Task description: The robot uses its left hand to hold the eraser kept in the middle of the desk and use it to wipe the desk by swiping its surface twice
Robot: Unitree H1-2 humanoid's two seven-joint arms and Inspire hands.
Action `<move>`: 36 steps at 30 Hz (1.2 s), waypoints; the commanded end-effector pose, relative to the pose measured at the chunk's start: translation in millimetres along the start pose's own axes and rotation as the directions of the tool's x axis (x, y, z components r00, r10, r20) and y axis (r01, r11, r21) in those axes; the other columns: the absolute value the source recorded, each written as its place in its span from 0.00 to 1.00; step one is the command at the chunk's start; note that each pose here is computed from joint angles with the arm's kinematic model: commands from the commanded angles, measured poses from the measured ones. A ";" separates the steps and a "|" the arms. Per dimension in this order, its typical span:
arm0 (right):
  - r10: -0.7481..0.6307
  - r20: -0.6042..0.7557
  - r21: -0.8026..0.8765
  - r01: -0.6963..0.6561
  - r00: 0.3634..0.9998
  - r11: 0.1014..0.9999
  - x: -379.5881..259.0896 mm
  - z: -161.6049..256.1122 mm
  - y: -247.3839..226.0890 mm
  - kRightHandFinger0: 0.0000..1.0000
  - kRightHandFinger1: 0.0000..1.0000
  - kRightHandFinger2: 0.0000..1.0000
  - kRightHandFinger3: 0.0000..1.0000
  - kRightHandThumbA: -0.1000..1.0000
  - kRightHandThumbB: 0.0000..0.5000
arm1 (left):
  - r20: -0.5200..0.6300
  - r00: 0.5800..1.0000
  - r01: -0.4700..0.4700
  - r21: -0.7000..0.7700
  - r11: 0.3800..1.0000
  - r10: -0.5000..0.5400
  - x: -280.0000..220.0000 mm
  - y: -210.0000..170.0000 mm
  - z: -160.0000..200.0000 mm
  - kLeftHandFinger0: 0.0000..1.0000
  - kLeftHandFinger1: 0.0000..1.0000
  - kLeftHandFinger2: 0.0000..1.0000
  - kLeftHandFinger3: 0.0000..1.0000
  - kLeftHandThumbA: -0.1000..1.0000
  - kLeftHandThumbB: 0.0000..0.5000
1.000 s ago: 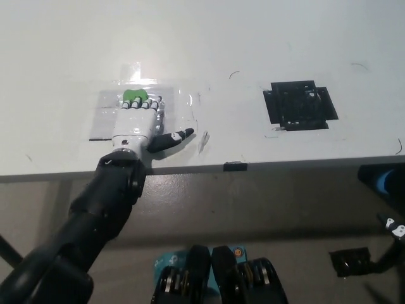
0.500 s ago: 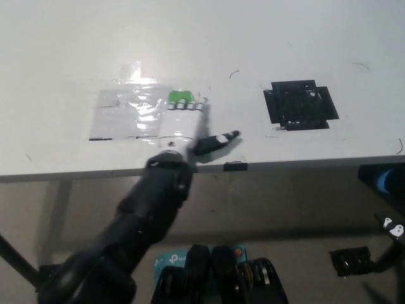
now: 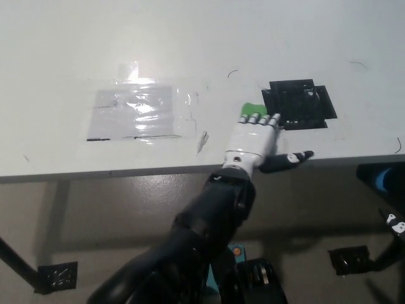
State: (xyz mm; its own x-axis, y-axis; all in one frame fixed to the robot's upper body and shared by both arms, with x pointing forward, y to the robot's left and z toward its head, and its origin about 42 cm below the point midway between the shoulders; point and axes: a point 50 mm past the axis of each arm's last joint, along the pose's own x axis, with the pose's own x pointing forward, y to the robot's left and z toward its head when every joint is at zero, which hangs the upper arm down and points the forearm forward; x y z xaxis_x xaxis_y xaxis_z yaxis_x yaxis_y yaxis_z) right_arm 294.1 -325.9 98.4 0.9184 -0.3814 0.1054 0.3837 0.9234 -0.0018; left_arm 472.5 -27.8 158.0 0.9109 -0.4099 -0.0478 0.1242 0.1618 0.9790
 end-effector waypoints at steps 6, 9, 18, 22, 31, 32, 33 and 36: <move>-0.064 0.100 -0.010 0.065 0.993 0.998 12.2 25.3 1.1 1.00 1.00 1.00 1.00 1.00 0.68 | 0.001 0.939 0.345 0.022 0.938 -0.345 -25.9 -64.5 1.5 1.00 1.00 1.00 1.00 1.00 1.00; -0.062 0.104 -0.002 0.063 0.993 0.998 12.7 25.8 0.3 1.00 1.00 1.00 1.00 1.00 0.65 | -0.014 0.937 0.349 0.048 0.936 -0.349 -27.6 -66.7 -7.5 1.00 1.00 1.00 1.00 1.00 1.00; -0.079 0.103 0.025 0.077 0.992 0.997 12.3 25.4 0.2 1.00 1.00 1.00 1.00 1.00 0.64 | -0.089 0.927 0.374 0.116 0.920 -0.366 -30.7 -65.0 -51.5 1.00 1.00 1.00 1.00 1.00 1.00; -0.081 0.101 0.047 0.077 0.992 0.996 10.9 26.2 -0.4 1.00 1.00 1.00 1.00 1.00 0.62 | -0.158 0.919 0.380 0.116 0.918 -0.361 -35.8 -60.9 -89.3 1.00 1.00 1.00 1.00 1.00 0.98; -0.096 0.102 0.044 0.092 0.990 0.995 9.6 25.9 -7.3 1.00 1.00 1.00 1.00 1.00 0.60 | -0.276 0.900 0.368 0.067 0.927 -0.337 -55.1 -57.4 -156.5 1.00 1.00 1.00 1.00 1.00 0.94; -0.097 0.105 0.038 0.094 0.990 0.995 9.4 25.8 -7.8 1.00 1.00 1.00 1.00 1.00 0.59 | -0.290 0.898 0.361 0.056 0.931 -0.331 -58.9 -57.6 -165.5 1.00 1.00 1.00 1.00 1.00 0.93; -0.100 0.105 0.039 0.096 0.989 0.995 9.3 25.5 -8.6 1.00 1.00 1.00 1.00 1.00 0.59 | -0.290 0.898 0.361 0.057 0.931 -0.331 -58.5 -57.0 -165.3 1.00 1.00 1.00 1.00 1.00 0.93; -0.109 0.092 0.035 0.106 0.990 0.994 8.3 23.9 -9.4 1.00 1.00 1.00 1.00 1.00 0.61 | -0.325 0.889 0.345 0.015 0.938 -0.322 -67.1 -56.2 -186.2 1.00 1.00 1.00 1.00 1.00 0.97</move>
State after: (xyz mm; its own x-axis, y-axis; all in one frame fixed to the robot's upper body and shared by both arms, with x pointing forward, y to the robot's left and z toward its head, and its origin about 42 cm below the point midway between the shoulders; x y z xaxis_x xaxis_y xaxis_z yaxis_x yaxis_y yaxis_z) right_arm 291.9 -333.7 100.9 0.8867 -0.4480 0.1142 0.4501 0.8930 0.0083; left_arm 505.3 61.8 153.6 0.9366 -0.3465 -0.0524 0.0497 -0.0168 0.9986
